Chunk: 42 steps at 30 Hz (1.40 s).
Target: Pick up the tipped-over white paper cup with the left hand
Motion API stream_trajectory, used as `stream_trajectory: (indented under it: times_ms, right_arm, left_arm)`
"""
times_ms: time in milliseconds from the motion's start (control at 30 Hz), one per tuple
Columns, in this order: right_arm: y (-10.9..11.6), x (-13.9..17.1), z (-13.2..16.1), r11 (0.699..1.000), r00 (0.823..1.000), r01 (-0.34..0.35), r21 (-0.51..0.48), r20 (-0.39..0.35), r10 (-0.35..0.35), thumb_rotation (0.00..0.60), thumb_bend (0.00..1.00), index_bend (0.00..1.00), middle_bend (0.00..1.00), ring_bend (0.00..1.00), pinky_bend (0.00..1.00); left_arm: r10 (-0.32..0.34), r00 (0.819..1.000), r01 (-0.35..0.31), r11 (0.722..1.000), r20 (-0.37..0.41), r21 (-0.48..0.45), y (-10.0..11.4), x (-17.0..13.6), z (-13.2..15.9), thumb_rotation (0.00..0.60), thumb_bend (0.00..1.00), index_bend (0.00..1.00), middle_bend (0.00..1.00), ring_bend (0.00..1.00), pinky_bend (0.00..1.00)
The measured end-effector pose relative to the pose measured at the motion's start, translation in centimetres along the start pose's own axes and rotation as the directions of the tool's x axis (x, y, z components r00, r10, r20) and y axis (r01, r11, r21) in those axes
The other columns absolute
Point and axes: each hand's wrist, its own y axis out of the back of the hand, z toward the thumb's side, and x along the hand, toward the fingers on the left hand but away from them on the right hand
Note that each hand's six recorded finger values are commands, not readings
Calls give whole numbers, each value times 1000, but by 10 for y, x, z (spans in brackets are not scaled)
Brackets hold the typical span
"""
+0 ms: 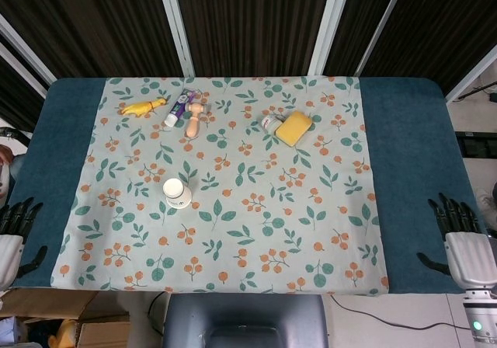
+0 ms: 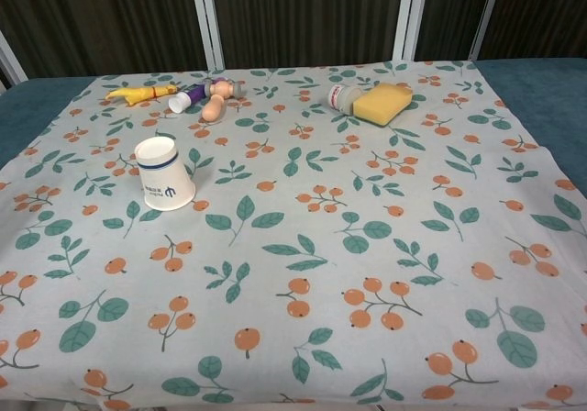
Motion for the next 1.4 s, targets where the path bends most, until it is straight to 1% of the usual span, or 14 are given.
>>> stream_trajectory:
  times_ms: [67,133,233,367,400,500,633,733,867,933,1000,1167,1300,1400]
  right_arm:
    - [0,-1,2,1000,1000,-1,11,-9,1,600,291,0,0,0,0]
    - [0,-4,5,1000,1000,-1,11,-17,1,600,292,0,0,0,0]
    - [1,-5,6,1000,1000,-3,15,-23,4,600,291,0,0,0,0]
    - [1,-4,3,1000,1000,-1,12,-13,1,600,292,0,0,0,0]
    - [1,-4,2,1000,1000,-1,8,-8,1,600,292,0,0,0,0]
    - [1,-1,-3,1000,1000,-4,2,11,4,600,291,0,0,0,0]
    - [3,1,-6,1000,1000,0,-6,24,0,600,291,0,0,0,0]
    - [5,2,-8,1000,1000,8,-10,30,-8,600,291,0,0,0,0]
    - [10,4,-16,1000,998,27,2,51,-27,600,291,0,0,0,0]
    - [11,4,-20,999,997,35,9,63,-35,600,291,0,0,0,0]
    - [10,3,-21,999,997,31,10,66,-32,600,291,0,0,0,0]
    - [7,3,-21,1000,998,26,14,65,-27,600,291,0,0,0,0]
    - [5,3,-22,1000,997,21,17,68,-22,600,291,0,0,0,0]
    - [5,2,-22,1000,997,22,19,71,-23,600,291,0,0,0,0]
  left_arm:
    - [6,999,-7,1000,31,6,4,7,10,600,347,0,0,0,0]
    - [13,997,-15,1000,78,16,9,18,26,600,348,0,0,0,0]
    - [10,988,-15,999,157,32,17,37,55,600,350,0,0,0,0]
    - [-19,969,-1,997,248,80,26,64,92,600,342,0,0,0,0]
    - [-31,962,5,996,273,94,29,73,104,600,338,0,0,0,0]
    - [-73,945,37,992,317,118,32,93,132,600,318,0,0,0,0]
    - [-129,930,83,986,343,146,33,116,160,600,311,0,0,0,0]
    - [-150,920,95,981,362,167,33,125,177,600,308,0,0,0,0]
    - [-191,907,110,968,376,227,25,135,193,600,299,0,0,0,0]
    - [-217,903,115,954,371,278,20,142,202,600,292,0,0,0,0]
    - [-244,903,127,939,354,321,14,150,209,600,289,0,0,0,0]
    - [-306,899,172,904,313,392,2,168,227,600,288,0,0,0,0]
    - [-348,884,183,871,311,456,-9,178,250,600,287,0,0,0,0]
    - [-373,875,190,851,308,489,-18,178,259,600,287,0,0,0,0]
